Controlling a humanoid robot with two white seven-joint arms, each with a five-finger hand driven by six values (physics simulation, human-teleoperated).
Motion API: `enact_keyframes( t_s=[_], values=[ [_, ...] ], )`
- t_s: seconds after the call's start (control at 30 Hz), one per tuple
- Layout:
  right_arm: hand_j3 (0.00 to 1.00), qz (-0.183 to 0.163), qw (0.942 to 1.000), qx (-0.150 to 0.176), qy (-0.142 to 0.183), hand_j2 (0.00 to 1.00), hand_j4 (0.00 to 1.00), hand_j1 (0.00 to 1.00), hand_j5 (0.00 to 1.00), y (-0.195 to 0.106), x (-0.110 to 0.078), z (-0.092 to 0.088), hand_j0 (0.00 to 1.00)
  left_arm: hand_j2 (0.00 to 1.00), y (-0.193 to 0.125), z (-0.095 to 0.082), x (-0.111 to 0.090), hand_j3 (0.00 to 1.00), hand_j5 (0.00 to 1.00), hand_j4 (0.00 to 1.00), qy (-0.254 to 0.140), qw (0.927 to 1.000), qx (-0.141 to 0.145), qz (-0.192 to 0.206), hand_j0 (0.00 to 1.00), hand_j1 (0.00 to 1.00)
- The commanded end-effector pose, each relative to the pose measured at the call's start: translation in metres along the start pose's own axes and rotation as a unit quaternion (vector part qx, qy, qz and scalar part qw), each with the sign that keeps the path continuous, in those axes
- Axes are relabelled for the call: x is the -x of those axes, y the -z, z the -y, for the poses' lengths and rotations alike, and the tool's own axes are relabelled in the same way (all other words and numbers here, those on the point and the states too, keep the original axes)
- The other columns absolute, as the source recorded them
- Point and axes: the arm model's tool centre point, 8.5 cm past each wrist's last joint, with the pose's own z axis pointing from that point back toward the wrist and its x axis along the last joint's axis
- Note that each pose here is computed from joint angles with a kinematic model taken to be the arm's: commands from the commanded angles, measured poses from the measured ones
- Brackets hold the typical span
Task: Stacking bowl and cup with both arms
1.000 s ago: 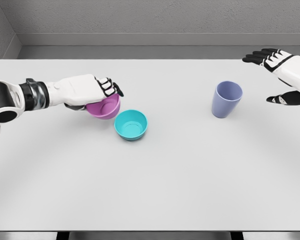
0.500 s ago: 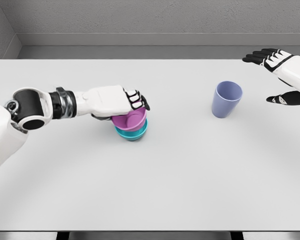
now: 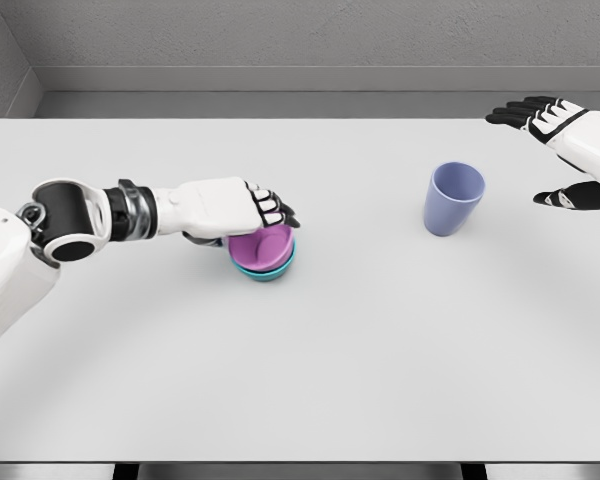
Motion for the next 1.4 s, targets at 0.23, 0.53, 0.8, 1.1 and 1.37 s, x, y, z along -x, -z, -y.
enact_keyframes(
  t_s=[0.23,0.53,0.8,1.1,1.37],
  values=[
    [1.00,-0.001,1.0000,0.001,0.001,1.00,1.00,1.00,1.00,0.000,0.000,0.001,1.00,1.00,-0.034,-0.001,0.021,1.00,1.00,1.00,-0.028,0.9993,-0.016,-0.020,1.00,1.00],
    [1.00,-0.004,1.0000,0.000,0.000,1.00,1.00,1.00,1.00,-0.001,0.001,0.002,1.00,1.00,-0.078,0.000,0.048,1.00,1.00,1.00,-0.137,0.9860,-0.091,-0.026,1.00,1.00],
    [1.00,-0.007,0.9999,0.006,-0.012,1.00,1.00,1.00,1.00,-0.005,0.003,0.013,1.00,1.00,-0.148,0.052,0.101,1.00,1.00,1.00,-0.273,0.9488,-0.120,-0.105,1.00,1.00],
    [1.00,-0.005,0.9994,0.009,-0.032,1.00,1.00,1.00,1.00,-0.007,-0.001,0.029,1.00,1.00,-0.185,0.101,0.119,1.00,1.00,1.00,-0.324,0.9258,-0.092,-0.171,1.00,1.00],
    [1.00,-0.047,0.9777,-0.196,-0.057,1.00,1.00,1.00,1.00,0.013,0.006,0.039,1.00,1.00,-0.182,0.102,0.118,1.00,1.00,1.00,-0.321,0.9275,-0.085,-0.171,1.00,1.00]
  ],
)
